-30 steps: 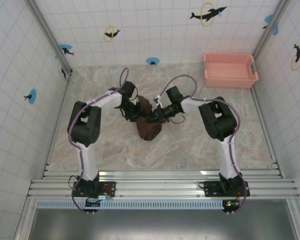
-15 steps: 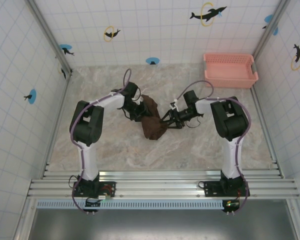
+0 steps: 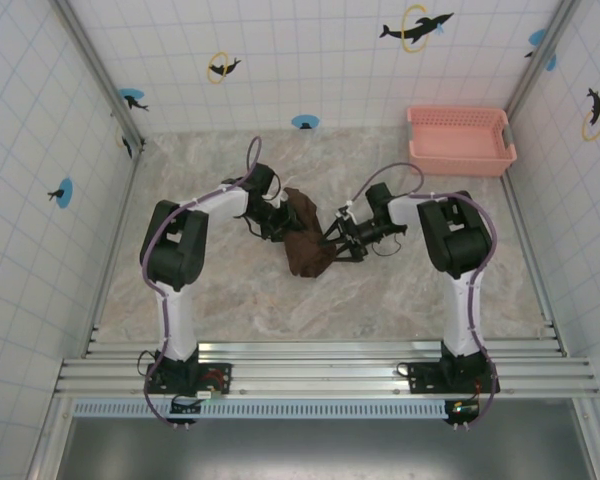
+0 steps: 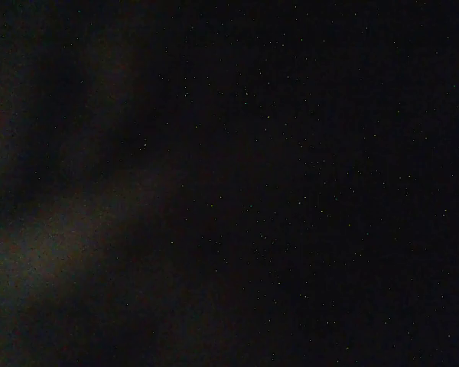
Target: Roll up the long pants
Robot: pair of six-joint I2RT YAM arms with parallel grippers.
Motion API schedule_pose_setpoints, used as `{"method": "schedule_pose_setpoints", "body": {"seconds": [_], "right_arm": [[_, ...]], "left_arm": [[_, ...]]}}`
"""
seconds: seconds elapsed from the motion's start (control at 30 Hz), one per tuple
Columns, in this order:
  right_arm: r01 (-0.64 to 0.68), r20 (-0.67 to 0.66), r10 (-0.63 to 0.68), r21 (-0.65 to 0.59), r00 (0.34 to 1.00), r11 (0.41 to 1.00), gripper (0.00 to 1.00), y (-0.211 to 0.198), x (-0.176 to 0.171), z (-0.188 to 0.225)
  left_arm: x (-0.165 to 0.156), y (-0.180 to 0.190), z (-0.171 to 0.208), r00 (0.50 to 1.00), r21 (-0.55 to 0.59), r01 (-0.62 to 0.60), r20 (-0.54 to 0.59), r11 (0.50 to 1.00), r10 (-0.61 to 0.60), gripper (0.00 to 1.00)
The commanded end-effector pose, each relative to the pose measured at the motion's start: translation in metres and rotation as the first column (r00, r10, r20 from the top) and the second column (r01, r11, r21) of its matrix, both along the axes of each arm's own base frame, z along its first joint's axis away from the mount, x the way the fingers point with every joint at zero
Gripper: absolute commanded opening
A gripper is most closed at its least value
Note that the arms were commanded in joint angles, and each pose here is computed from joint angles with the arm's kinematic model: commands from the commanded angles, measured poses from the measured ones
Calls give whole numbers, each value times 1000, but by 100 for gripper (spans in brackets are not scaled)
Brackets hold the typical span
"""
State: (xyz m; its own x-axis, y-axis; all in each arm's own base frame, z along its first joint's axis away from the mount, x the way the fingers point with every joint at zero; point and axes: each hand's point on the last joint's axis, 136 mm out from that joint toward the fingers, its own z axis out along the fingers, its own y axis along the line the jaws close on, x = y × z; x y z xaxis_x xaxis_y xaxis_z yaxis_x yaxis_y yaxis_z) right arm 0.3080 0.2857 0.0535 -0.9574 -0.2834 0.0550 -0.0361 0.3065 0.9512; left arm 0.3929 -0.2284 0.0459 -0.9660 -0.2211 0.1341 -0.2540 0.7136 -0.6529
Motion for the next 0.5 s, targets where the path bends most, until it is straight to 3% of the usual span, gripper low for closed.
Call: {"method": "schedule_pose_setpoints", "body": {"seconds": [0.0, 0.47], "right_arm": [[-33, -33, 30, -72, 999, 997, 97, 3, -10, -24], [-57, 36, 59, -44, 998, 997, 97, 30, 28, -12]], "left_arm": [[9, -4, 1, 1000, -18, -10, 1, 1000, 10, 0], [-1, -34, 62, 998, -166, 49, 43, 985, -43, 0]]}}
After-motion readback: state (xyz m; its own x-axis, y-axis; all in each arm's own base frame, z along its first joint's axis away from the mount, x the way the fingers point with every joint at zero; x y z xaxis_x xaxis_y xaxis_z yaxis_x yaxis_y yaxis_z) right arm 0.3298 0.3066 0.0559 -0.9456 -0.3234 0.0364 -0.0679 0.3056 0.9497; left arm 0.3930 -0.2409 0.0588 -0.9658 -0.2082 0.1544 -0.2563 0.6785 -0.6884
